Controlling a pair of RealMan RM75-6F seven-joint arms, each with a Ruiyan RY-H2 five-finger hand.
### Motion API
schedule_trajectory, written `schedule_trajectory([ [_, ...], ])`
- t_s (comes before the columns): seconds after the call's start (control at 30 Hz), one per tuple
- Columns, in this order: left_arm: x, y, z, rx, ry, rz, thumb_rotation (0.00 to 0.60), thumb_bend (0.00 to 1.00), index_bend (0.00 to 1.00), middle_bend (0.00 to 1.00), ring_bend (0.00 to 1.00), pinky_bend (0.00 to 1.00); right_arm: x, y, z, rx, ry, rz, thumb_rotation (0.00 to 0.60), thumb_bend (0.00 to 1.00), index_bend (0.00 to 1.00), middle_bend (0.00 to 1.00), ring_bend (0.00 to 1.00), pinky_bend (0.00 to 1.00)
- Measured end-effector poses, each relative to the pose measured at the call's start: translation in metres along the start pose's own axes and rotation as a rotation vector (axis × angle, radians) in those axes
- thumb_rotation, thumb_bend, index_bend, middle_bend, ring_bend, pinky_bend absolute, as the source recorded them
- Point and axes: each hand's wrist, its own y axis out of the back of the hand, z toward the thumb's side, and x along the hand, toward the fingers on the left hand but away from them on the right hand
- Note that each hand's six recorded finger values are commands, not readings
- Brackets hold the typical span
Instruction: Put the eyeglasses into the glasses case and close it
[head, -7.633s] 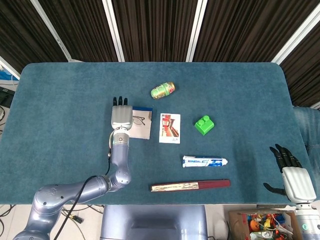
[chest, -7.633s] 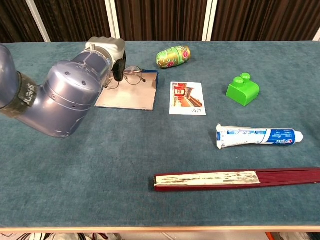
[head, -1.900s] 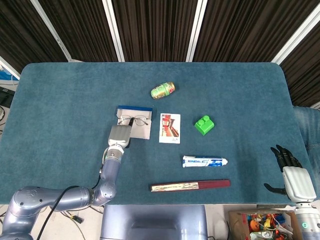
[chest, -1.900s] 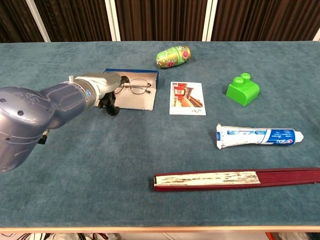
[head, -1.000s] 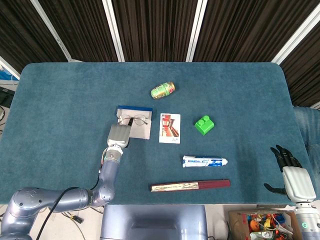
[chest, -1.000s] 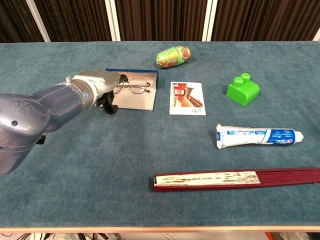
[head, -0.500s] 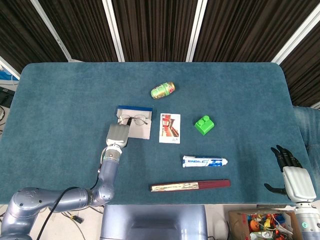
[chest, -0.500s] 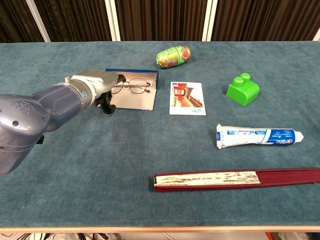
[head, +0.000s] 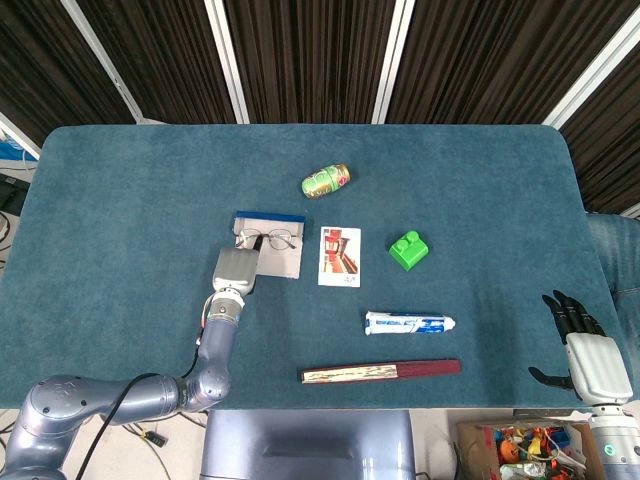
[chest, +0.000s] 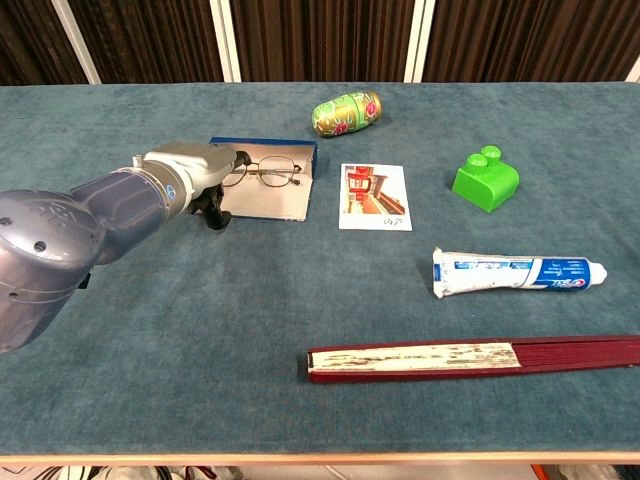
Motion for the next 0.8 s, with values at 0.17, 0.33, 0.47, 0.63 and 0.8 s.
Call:
schedule_trajectory([
  [0.17,0.0008,-0.0007,0.0004,0.001,0.002,-0.003,0.6,0.46,0.0,0.72,0.69,0.79,0.0002,0.0001,-0.0002,0.0,-0.001,0.0,0.6,0.09,0.05,0.0,0.04,0.18],
  [0.33,0.0017,-0.0004,0.0011,0.002,0.004,-0.003,0.6,0.46,0.0,0.72,0.69,0.79,0.0004,0.0002,-0.0003,-0.001,-0.001,0.0,0.6,0.09,0.05,0.0,0.04,0.18],
  [0.47,0.0024,0.0004,0.0017,0.009,0.005,0.002,0.6,0.46,0.0,0.72,0.69,0.79,0.0004,0.0001,-0.0003,-0.001,-0.001,0.001,0.6,0.09,0.05,0.0,0.04,0.18],
  [0.63,0.0045,0.0007,0.0017,0.018,0.011,0.005,0.6,0.46,0.0,0.72,0.69,0.79,0.0005,0.0006,-0.0006,-0.001,-0.001,-0.001,0.6,0.09,0.05,0.0,0.04,0.18],
  [0.8,0.0073,0.0035,0.0039,0.022,0.015,0.013,0.6,0.46,0.0,0.73,0.7,0.79,0.0004,0.0004,-0.0006,0.0,-0.001,0.0,0.6,0.09,0.05,0.0,0.04,0.18],
])
